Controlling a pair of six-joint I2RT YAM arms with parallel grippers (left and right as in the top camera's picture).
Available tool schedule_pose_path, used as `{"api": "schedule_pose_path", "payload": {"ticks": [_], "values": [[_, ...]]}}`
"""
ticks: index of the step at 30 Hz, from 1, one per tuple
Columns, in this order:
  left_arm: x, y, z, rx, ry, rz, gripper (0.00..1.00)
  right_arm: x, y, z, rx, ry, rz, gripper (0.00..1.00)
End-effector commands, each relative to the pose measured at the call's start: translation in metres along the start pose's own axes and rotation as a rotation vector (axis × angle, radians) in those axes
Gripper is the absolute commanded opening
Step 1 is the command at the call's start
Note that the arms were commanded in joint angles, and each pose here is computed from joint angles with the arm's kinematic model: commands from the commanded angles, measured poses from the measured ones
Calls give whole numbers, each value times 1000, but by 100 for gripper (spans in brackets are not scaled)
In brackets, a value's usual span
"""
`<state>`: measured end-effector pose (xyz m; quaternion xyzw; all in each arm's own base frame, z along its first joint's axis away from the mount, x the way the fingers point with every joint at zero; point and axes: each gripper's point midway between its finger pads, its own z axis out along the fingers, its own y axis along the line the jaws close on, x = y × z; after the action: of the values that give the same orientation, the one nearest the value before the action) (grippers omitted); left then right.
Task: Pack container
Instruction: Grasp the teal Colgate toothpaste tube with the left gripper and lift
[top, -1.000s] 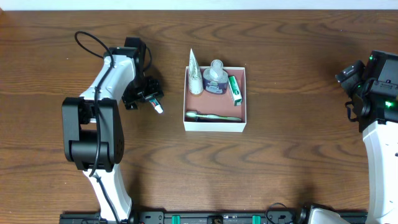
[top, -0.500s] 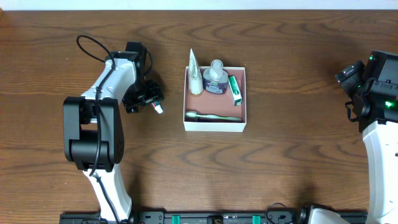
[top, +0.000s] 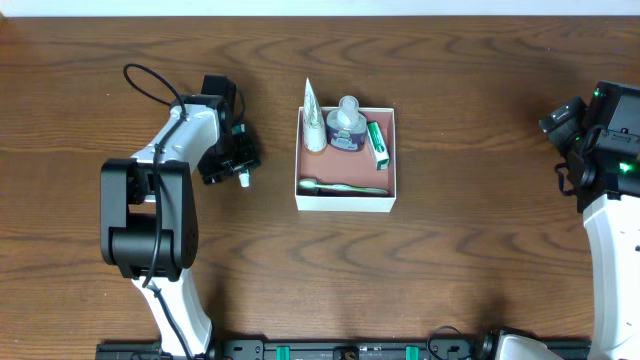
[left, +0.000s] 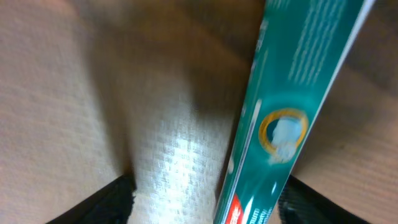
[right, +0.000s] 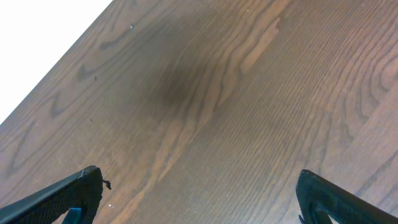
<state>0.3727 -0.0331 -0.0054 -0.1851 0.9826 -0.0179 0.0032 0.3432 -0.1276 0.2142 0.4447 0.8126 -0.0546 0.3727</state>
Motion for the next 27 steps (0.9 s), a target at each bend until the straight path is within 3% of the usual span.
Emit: {"api": "schedule_pose_path", "payload": {"ticks": [1, 8, 9, 13, 16, 22, 23, 27], "values": [[5, 8, 24, -29, 29, 63, 69, -6, -3, -1, 16, -20, 5, 99], [-2, 6, 24, -22, -2, 123, 66, -6, -3, -1, 16, -20, 5, 99], [-3, 6, 24, -21, -3, 123, 63, -6, -3, -1, 16, -20, 5, 99], [-2, 6, 24, -23, 1, 123, 33, -6, -3, -1, 16, -20, 5, 99], [-1, 7, 24, -24, 5, 123, 20, -6, -3, -1, 16, -20, 5, 99], [6, 10, 23, -36, 34, 122, 19, -6, -3, -1, 16, -20, 5, 99], [8, 10, 22, -39, 42, 122, 14, -6, -3, -1, 16, -20, 5, 99], [9, 10, 9, -49, 68, 133, 11, -6, -3, -1, 16, -20, 5, 99]]}}
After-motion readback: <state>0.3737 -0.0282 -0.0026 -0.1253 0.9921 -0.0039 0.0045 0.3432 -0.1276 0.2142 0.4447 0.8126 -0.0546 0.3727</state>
